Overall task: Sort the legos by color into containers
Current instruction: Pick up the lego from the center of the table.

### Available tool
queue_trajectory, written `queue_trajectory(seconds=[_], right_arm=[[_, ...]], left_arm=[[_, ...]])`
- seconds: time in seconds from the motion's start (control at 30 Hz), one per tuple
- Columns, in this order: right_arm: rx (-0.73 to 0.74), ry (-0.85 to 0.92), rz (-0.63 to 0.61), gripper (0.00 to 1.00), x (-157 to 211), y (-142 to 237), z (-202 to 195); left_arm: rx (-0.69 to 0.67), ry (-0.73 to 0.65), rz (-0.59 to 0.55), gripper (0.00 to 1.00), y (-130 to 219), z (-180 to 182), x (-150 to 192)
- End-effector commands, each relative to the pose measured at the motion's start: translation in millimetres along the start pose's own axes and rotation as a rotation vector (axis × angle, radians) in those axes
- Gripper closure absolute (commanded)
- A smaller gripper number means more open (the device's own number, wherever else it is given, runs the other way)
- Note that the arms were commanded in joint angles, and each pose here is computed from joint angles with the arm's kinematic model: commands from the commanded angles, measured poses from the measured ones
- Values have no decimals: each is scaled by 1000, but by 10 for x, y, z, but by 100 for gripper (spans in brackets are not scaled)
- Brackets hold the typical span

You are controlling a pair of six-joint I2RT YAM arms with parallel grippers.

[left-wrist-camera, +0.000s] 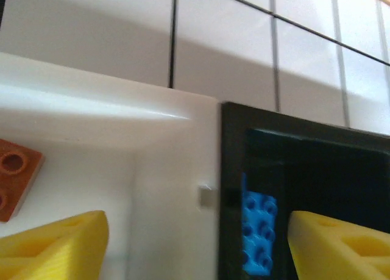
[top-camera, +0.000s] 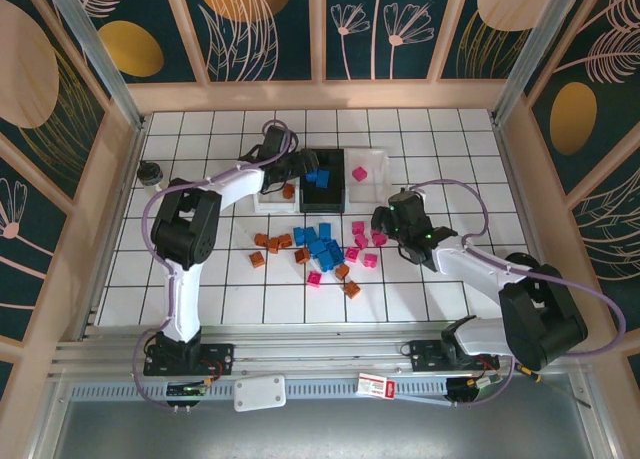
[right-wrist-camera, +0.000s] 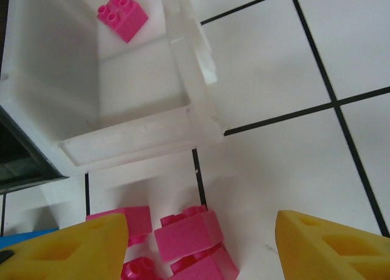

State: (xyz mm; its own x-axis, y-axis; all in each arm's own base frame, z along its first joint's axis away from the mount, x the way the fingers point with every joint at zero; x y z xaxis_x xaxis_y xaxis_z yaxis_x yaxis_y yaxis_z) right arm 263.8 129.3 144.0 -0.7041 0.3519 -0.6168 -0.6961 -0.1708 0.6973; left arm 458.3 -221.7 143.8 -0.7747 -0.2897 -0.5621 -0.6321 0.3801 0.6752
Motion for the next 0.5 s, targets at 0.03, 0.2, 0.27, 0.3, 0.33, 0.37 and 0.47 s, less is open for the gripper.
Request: queue_trajectory(seconds=[0.03, 0.2, 0.27, 0.3, 0.33, 0.37, 0.47], right_arm=[[-21, 33, 78, 34, 145, -61, -31], [-42, 70, 137, 34, 270, -81, -53], [-41, 76, 150, 35, 307, -91, -71], [-40, 79, 155, 36, 328, -98, -80], [-40, 84, 160, 36, 345, -109, -81], [-39, 87, 164, 36, 354, -119, -85], [-41, 108, 175, 37, 373, -171, -70]], left_arm=[[221, -16, -200, 9, 914, -490, -437], [339, -16, -232, 1, 1438, -592, -197], [355, -12, -226, 2, 1558, -554, -46], [358, -10, -216, 1, 1596, -513, 50], [359, -8, -205, 1, 1633, -469, 136], [359, -5, -198, 2, 1668, -429, 205], [341, 4, -173, 1, 1759, -240, 447]])
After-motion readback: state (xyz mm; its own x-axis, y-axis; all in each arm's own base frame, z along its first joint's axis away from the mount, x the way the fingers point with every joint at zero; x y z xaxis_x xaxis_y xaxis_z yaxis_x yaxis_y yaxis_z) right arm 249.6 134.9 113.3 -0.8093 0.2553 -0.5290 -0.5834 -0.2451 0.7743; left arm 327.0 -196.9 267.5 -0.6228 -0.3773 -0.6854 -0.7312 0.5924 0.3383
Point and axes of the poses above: each hand's point on the last joint's axis, 136 mm out from that joint toward the fingers, its own y axis back along the fingers, its own z axis along the line the jaws close on, x = y × z, the point moved 8 cm from there along y, back along the fingers, and after that the axes turned 3 degrees about -y, right-handed, at the moved point
